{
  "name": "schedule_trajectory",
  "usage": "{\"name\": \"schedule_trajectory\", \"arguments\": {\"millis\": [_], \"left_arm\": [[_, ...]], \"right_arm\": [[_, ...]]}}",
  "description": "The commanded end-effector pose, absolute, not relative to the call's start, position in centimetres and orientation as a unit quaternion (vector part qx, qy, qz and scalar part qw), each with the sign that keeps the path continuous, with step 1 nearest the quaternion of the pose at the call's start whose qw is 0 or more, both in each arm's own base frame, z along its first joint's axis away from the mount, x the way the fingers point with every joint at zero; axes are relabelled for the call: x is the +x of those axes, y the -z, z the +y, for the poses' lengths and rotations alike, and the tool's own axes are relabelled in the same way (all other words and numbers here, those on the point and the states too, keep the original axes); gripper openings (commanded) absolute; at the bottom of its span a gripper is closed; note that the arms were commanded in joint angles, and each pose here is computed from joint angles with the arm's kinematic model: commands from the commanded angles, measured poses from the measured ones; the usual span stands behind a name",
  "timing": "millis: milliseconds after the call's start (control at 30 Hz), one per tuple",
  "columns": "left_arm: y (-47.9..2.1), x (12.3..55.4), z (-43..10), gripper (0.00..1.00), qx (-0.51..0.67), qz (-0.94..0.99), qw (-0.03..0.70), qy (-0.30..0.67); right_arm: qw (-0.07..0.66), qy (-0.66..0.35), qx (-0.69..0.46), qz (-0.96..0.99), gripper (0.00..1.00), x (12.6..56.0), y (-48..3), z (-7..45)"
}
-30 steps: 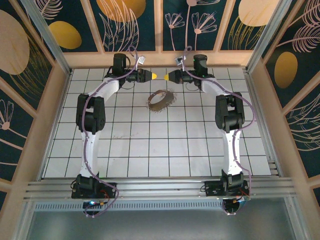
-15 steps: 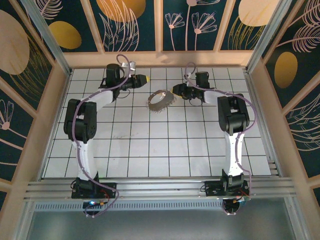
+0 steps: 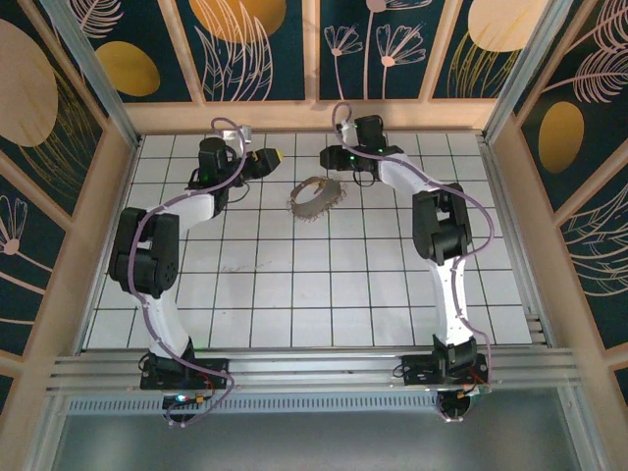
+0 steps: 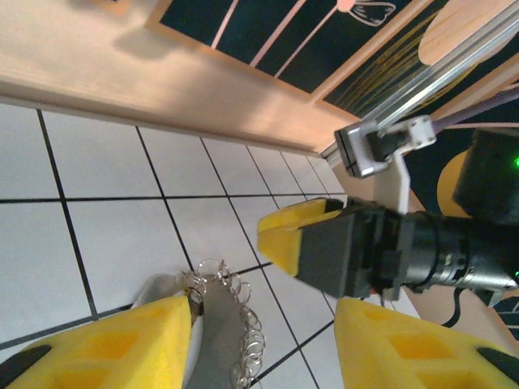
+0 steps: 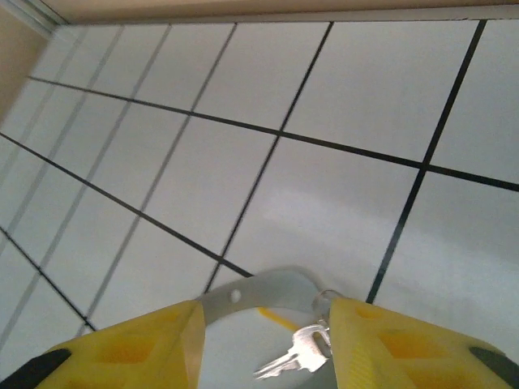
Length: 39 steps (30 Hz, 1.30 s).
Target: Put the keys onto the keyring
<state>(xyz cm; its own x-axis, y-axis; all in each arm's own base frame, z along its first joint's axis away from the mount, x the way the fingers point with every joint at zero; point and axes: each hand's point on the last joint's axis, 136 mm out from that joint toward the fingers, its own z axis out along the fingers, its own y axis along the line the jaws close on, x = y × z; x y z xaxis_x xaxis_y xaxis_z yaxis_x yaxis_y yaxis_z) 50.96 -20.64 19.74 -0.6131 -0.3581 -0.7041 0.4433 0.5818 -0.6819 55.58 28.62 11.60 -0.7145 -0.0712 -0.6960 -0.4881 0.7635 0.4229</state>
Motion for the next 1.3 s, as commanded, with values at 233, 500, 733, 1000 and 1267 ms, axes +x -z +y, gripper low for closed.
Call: {"name": "schedule_trajectory", "arguments": {"millis": [233,500,733,1000,1267], "left_arm": [[-22.8,52.1,-18.5,0.51,0.020,0.754,0.469,0.460],[-22.3,52.2,-18.3,0.51,0.018,0.756,0.463,0.462],[-22.2,52.3,-18.4,0.52,0.021,0.754,0.460,0.469],[-21.7,52.2,-18.7,0.52,0.026,0.754,0.451,0.476],[-21.8,52.4,-18.9,0.52,0.026,0.751,0.449,0.483]], "right_arm": [[0.328,-0.206,-0.240,0.890,0.45,56.2,-6.2,28.4],[0.327,-0.200,-0.275,0.882,0.45,56.2,-5.9,29.8],[0.325,-0.172,-0.301,0.880,0.45,55.8,-5.3,30.2],[0.317,-0.140,-0.337,0.875,0.45,55.2,-4.4,30.2],[0.311,-0.139,-0.350,0.873,0.44,55.0,-3.8,30.6]]}}
